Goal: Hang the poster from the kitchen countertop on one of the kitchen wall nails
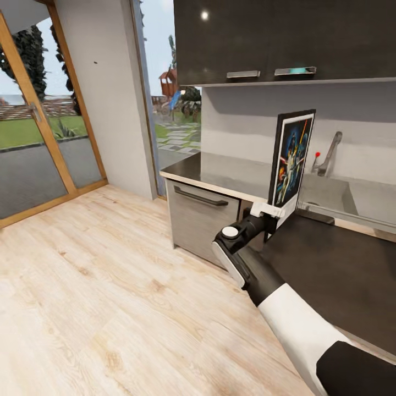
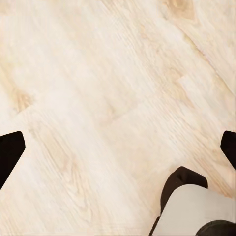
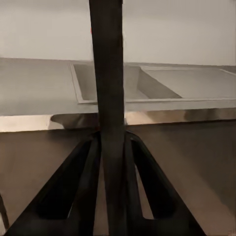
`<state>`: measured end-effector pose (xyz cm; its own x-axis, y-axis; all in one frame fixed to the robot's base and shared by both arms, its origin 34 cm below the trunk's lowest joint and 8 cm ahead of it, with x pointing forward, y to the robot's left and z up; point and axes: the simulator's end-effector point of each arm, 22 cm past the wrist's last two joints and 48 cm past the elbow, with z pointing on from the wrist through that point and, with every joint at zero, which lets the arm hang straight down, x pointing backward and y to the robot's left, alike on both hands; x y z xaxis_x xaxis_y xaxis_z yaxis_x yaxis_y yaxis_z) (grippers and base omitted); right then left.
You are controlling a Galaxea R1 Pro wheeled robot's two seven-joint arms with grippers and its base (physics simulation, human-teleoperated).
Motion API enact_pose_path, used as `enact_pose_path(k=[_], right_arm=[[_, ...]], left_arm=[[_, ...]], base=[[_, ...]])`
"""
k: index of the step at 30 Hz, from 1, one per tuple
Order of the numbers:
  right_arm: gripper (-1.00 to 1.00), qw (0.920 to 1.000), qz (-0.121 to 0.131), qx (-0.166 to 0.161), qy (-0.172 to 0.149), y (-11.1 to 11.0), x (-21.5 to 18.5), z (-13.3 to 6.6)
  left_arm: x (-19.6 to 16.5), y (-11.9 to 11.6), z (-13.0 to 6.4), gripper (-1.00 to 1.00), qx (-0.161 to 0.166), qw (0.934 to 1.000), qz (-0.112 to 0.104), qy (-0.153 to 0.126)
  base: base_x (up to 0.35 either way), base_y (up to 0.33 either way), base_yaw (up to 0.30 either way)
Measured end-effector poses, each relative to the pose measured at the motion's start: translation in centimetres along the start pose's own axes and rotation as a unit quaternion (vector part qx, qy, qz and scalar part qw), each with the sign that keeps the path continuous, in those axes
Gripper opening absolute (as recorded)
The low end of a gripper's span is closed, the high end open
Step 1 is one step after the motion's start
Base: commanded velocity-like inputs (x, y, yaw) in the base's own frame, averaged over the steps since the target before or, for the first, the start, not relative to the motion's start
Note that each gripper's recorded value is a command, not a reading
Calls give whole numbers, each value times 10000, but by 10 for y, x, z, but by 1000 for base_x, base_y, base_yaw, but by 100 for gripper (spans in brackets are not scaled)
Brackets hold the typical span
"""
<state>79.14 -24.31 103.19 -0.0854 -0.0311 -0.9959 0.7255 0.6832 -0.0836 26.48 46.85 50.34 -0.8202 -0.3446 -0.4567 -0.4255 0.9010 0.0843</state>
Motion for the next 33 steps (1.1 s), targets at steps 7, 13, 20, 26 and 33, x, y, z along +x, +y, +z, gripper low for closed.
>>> enact_pose_path(k=[7, 13, 20, 26, 33], right_arm=[[-100, 9995, 15, -322, -19, 20, -2, -20], [-100, 9940, -86, -1092, 77, 59, 9, -61], [-100, 9730, -78, -2300, 159, 108, 15, -111], [-100, 9536, -99, -2994, 311, 132, 29, -132], [-100, 8999, -192, -4273, 853, 158, 93, -188]], left_arm=[[-41, -25, -1, 100, 558, 9975, 118, -420], [-44, -29, -2, 100, 644, 9968, 134, -458], [-43, -29, -2, 100, 657, 9967, 141, -460], [-43, -30, -2, 100, 665, 9966, 146, -459], [-43, -30, -2, 100, 675, 9966, 151, -457]], base=[[0, 0, 0], [0, 0, 0], [0, 0, 0], [0, 0, 0], [0, 0, 0]])
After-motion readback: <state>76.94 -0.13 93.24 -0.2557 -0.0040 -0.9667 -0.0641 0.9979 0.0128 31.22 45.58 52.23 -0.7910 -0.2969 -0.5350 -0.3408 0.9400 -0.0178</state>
